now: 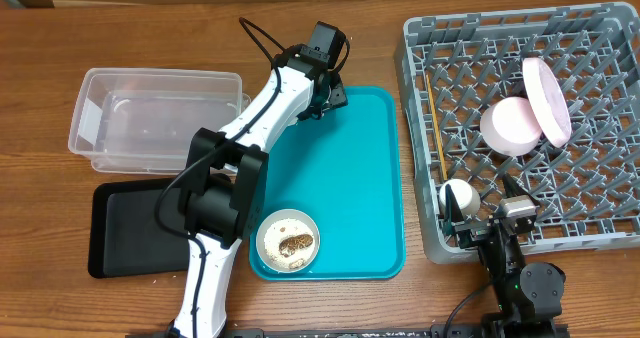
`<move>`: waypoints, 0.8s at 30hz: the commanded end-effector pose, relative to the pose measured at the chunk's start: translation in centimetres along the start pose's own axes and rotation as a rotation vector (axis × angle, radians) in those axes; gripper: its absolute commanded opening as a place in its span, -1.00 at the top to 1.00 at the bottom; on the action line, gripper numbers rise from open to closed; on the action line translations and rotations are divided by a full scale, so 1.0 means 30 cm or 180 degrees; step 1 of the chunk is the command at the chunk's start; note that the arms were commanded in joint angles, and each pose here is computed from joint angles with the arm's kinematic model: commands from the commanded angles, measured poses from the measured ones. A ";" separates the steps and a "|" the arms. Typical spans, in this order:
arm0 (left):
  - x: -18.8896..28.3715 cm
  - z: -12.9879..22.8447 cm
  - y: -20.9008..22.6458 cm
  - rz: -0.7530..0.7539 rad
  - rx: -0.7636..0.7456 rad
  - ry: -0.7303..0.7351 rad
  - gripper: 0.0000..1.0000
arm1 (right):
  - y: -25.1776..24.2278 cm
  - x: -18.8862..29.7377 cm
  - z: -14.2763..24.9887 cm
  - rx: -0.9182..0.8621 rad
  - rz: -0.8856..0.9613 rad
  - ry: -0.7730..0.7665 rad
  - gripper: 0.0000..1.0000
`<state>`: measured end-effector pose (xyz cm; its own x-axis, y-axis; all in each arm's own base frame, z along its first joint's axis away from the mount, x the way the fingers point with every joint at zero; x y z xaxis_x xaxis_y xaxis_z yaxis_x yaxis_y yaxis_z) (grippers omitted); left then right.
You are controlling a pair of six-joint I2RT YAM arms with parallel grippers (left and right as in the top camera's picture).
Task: Sort waste into correct bins and load items into the dishwasher
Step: 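Reach the left gripper to the teal tray and grasp the red wrapper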
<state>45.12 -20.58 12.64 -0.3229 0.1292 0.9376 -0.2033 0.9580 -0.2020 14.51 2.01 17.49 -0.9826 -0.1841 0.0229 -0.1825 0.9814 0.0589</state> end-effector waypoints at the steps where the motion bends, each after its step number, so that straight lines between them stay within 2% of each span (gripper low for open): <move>1: -0.015 0.004 0.009 -0.0131 0.0024 -0.0043 -0.01 | -0.002 0.000 0.007 0.0012 0.0024 -0.0015 -1.00; 6: 0.003 0.017 0.009 -0.0059 0.0087 0.0115 -0.08 | -0.002 0.000 0.007 0.0012 0.0024 -0.0013 -1.00; 14: 0.161 -0.011 0.018 -0.0150 0.0578 -0.0173 -0.43 | -0.002 0.000 0.007 0.0012 0.0025 -0.0013 -1.00; 24: 0.088 -0.030 0.019 -0.0207 0.0781 -0.0327 -0.40 | -0.002 0.000 0.007 0.0012 0.0025 -0.0013 -1.00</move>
<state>44.66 -19.85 15.78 -0.3760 0.0815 0.9230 -0.3963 0.8863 -0.2396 14.51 2.01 17.49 -0.9826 -0.1841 0.0229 -0.1825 0.9814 0.0589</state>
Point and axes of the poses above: each gripper's point midway between its finger pads, its own x axis back along the fingers, its own y axis along the line the jaws close on, z = x × y, the point moved 10 cm from there along x, back along the fingers, and after that the axes turned 4 degrees about -x, right-handed, at the moved point
